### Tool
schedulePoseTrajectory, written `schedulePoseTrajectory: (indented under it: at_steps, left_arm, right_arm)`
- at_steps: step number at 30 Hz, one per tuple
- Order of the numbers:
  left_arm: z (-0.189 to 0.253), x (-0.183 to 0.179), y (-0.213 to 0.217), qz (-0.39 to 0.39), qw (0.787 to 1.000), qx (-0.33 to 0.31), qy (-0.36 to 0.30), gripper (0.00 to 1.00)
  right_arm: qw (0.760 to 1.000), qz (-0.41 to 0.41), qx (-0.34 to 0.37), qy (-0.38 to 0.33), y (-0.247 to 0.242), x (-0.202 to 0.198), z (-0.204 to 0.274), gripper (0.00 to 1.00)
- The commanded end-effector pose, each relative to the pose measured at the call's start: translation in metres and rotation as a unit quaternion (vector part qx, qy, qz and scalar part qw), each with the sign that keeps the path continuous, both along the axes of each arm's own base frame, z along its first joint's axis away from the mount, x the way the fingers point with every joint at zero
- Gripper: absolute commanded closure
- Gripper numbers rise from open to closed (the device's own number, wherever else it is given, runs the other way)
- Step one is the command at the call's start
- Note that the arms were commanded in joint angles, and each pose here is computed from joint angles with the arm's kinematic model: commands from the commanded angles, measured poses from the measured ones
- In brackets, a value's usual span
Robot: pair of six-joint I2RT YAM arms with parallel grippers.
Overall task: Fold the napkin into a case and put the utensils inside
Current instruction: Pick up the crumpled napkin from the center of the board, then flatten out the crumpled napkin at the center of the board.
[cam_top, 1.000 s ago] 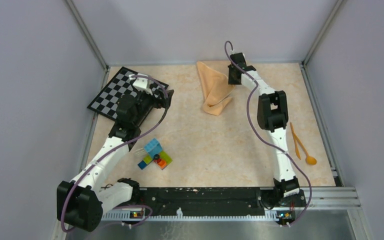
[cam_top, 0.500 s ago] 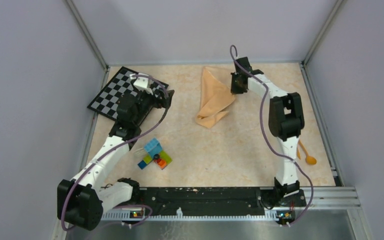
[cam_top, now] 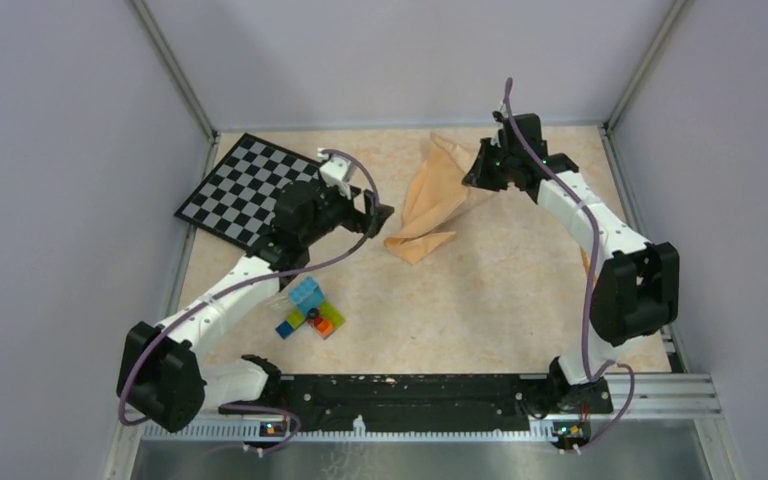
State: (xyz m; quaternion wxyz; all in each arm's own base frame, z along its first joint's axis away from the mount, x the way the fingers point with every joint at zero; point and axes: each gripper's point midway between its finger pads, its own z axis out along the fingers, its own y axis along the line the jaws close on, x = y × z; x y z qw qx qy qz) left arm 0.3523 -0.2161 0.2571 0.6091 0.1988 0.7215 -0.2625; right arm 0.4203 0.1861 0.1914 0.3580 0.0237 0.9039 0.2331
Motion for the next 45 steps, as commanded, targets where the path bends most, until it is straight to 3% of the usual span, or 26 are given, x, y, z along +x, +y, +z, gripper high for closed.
schedulePoseTrajectory:
  at_steps: [1, 5, 10, 16, 19, 22, 25, 31, 40, 42, 45]
  left_arm:
    - [0.002, -0.049, -0.047, -0.085, 0.990, -0.057, 0.094, 0.02]
    - [-0.009, -0.080, -0.054, -0.031, 0.974, -0.129, 0.182, 0.01]
    - [-0.028, -0.122, -0.085, -0.018, 0.959, -0.180, 0.216, 0.01]
    - [-0.039, -0.155, -0.123, -0.050, 0.972, -0.138, 0.183, 0.01]
    - [-0.037, -0.168, -0.130, -0.074, 0.975, -0.142, 0.153, 0.01]
    - [-0.039, -0.174, -0.132, -0.057, 0.981, -0.128, 0.134, 0.01]
    - [-0.037, -0.181, -0.140, -0.017, 0.988, -0.103, 0.110, 0.01]
    - [-0.059, -0.185, -0.146, 0.149, 0.986, -0.028, 0.067, 0.01]
    - [-0.085, -0.164, -0.135, 0.361, 0.932, 0.021, 0.004, 0.01]
    - [-0.090, -0.152, -0.134, 0.378, 0.922, 0.077, -0.015, 0.02]
    - [-0.082, -0.147, -0.140, 0.380, 0.921, 0.081, -0.021, 0.01]
  right_arm:
    - [0.995, 0.005, 0.072, -0.066, 0.002, -0.019, 0.077, 1.00]
    - [0.983, 0.008, 0.138, -0.119, 0.001, -0.035, 0.143, 1.00]
    - [0.963, 0.030, 0.218, -0.153, 0.012, -0.059, 0.206, 1.00]
    - [0.911, 0.140, 0.344, -0.180, 0.040, -0.105, 0.282, 1.00]
    - [0.910, 0.127, 0.341, -0.199, 0.033, -0.114, 0.308, 1.00]
    - [0.893, 0.113, 0.374, -0.221, 0.027, -0.128, 0.336, 1.00]
    - [0.880, 0.088, 0.395, -0.249, 0.019, -0.139, 0.362, 1.00]
    - [0.868, 0.026, 0.411, -0.277, -0.002, -0.147, 0.385, 1.00]
    - [0.863, 0.028, 0.425, -0.273, -0.005, -0.162, 0.394, 1.00]
    - [0.861, 0.030, 0.426, -0.277, -0.005, -0.166, 0.396, 1.00]
    - [0.864, 0.033, 0.419, -0.278, -0.005, -0.167, 0.394, 1.00]
